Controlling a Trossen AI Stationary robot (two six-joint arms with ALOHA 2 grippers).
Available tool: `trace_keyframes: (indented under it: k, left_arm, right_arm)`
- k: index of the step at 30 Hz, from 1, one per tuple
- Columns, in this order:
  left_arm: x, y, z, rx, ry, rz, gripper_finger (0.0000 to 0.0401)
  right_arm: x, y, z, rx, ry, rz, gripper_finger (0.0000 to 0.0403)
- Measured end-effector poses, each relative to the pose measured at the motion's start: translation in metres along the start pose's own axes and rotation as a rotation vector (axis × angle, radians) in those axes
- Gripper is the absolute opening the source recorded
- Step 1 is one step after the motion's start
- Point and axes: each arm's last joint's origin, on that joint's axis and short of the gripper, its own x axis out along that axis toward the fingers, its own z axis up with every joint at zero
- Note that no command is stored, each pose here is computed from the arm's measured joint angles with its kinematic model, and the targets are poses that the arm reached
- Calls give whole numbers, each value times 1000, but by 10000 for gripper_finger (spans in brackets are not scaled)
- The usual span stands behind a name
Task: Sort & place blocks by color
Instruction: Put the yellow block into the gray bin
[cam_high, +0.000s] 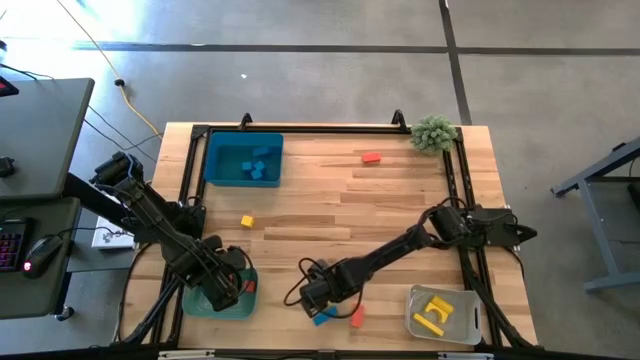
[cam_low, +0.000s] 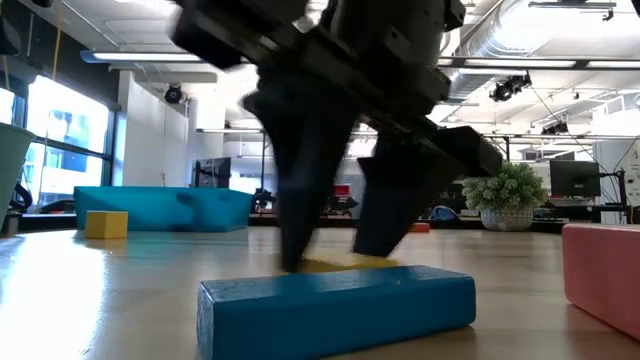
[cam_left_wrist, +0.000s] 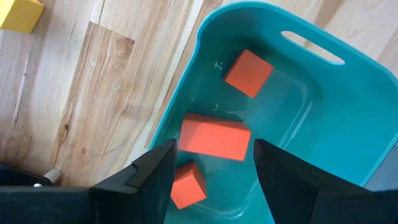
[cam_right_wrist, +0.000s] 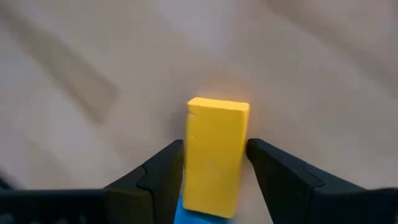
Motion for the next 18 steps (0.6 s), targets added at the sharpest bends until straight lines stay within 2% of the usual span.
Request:
trace_keyframes:
  k: [6, 14, 18]
  left_arm:
    - [0, 0, 0, 0, -2, 1, 204]
    - [0, 0, 0, 17, -4, 1, 205]
    - [0, 0, 0, 25, -4, 1, 204]
  right_arm:
    - [-13, -16, 10, -71, -83, -246, 166]
    - [-7, -20, 17, -126, -43, -271, 98]
    - [-13, -21, 17, -159, -39, -271, 95]
